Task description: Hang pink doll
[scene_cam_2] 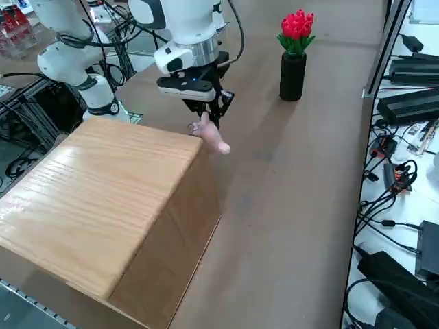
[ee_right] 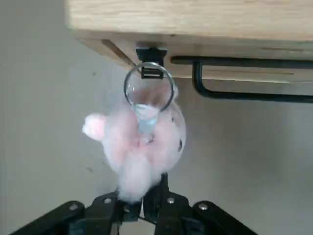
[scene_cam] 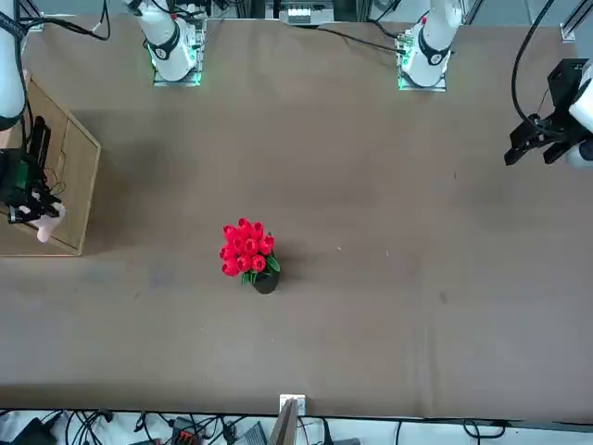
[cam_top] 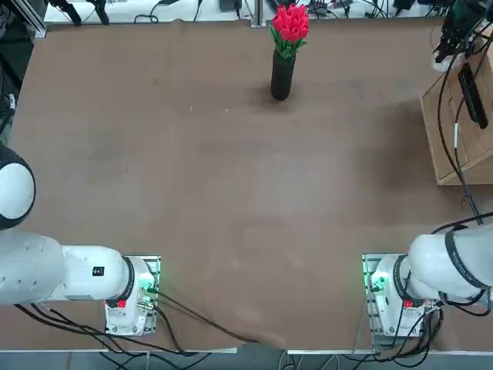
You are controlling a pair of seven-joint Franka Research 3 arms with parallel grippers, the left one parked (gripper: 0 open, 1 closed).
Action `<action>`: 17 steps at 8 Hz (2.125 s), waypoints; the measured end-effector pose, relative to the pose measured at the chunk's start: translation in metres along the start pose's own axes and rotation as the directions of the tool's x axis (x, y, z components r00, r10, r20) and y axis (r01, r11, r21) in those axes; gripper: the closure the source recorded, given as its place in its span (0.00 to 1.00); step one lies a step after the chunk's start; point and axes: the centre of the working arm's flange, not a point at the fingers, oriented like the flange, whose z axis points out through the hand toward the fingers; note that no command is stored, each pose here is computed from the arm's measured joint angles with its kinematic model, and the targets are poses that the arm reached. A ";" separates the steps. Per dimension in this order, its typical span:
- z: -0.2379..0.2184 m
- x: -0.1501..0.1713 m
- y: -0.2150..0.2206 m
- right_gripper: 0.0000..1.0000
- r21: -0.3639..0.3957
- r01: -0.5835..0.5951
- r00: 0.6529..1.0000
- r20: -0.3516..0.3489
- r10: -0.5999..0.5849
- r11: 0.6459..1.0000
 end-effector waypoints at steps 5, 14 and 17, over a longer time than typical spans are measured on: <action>0.017 0.011 0.007 0.94 0.018 0.006 1.000 0.021 -0.006 1.000; 0.027 0.011 0.009 0.43 0.035 0.035 0.999 0.021 -0.036 0.999; -0.006 -0.009 0.015 0.00 -0.001 0.276 0.959 0.064 -0.276 0.961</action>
